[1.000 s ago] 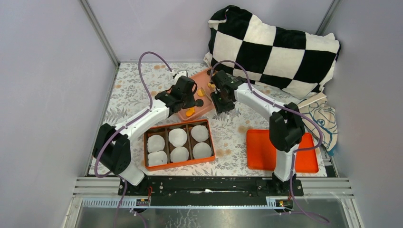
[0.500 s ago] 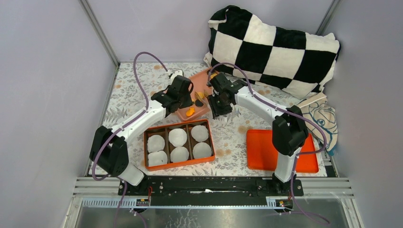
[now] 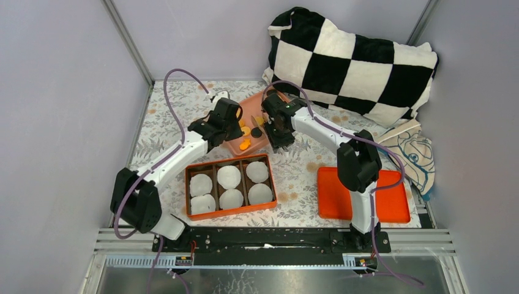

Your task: Pack the cookies

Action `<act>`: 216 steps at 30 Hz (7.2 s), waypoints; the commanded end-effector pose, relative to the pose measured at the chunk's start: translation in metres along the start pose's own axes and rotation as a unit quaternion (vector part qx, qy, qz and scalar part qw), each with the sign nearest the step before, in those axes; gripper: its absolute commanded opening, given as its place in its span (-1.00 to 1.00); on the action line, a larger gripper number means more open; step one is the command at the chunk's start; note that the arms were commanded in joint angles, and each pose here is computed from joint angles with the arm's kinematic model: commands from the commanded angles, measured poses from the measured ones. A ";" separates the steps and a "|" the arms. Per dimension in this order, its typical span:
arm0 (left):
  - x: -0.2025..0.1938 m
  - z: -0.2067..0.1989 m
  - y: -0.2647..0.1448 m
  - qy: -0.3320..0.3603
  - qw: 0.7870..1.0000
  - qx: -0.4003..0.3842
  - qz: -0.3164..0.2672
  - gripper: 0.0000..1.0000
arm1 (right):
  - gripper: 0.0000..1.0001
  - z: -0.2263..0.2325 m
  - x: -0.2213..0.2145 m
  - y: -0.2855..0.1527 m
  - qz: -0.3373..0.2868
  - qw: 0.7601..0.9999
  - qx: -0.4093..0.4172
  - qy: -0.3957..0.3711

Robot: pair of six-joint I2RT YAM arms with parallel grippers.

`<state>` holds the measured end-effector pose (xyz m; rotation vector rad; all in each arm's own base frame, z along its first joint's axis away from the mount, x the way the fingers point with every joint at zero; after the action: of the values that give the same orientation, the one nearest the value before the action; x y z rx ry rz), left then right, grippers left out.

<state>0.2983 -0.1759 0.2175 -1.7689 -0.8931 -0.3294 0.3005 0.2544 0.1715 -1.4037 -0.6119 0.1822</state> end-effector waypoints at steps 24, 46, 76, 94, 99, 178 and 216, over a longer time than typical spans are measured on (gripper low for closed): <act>0.062 0.069 -0.065 -0.167 0.982 0.016 -0.085 -0.42 | -0.95 0.081 -0.043 -0.131 -0.141 0.976 0.104 -0.131; 0.076 0.078 -0.086 -0.172 0.979 0.014 -0.108 -0.41 | -0.95 0.191 -0.086 -0.070 -0.038 0.946 0.178 -0.267; 0.072 0.087 -0.075 -0.167 0.982 0.014 -0.090 -0.41 | 0.32 0.186 -0.073 -0.064 -0.078 0.951 0.117 -0.275; 0.066 0.088 -0.070 -0.168 0.983 0.006 -0.076 -0.42 | 0.43 0.186 -0.085 -0.015 -0.044 0.951 0.103 -0.287; 0.064 0.089 -0.067 -0.168 0.983 0.008 -0.072 -0.42 | 0.43 0.186 -0.079 -0.010 -0.050 0.948 0.087 -0.301; 0.061 0.085 -0.053 -0.144 0.989 -0.014 -0.040 -0.42 | 0.10 0.050 -0.001 -0.051 -0.154 0.973 -0.130 -0.110; 0.046 0.083 -0.030 -0.164 0.985 -0.046 0.015 -0.46 | 0.78 -0.077 -0.032 0.077 -0.006 0.997 -0.054 0.054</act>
<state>0.2880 -0.0784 0.2352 -1.9298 -1.0772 -0.0399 0.3426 0.1812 0.0959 -1.5809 -0.6091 -0.0074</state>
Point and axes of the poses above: each gripper's point midway between its finger pads, its own y axis out along the fingers, its own z axis along the line the jaws close on, x = y × z, the point moved 9 cm from there along -y, back along the fingers, and after that the axes turned 6 degrees about -y, right-handed, at the moved point
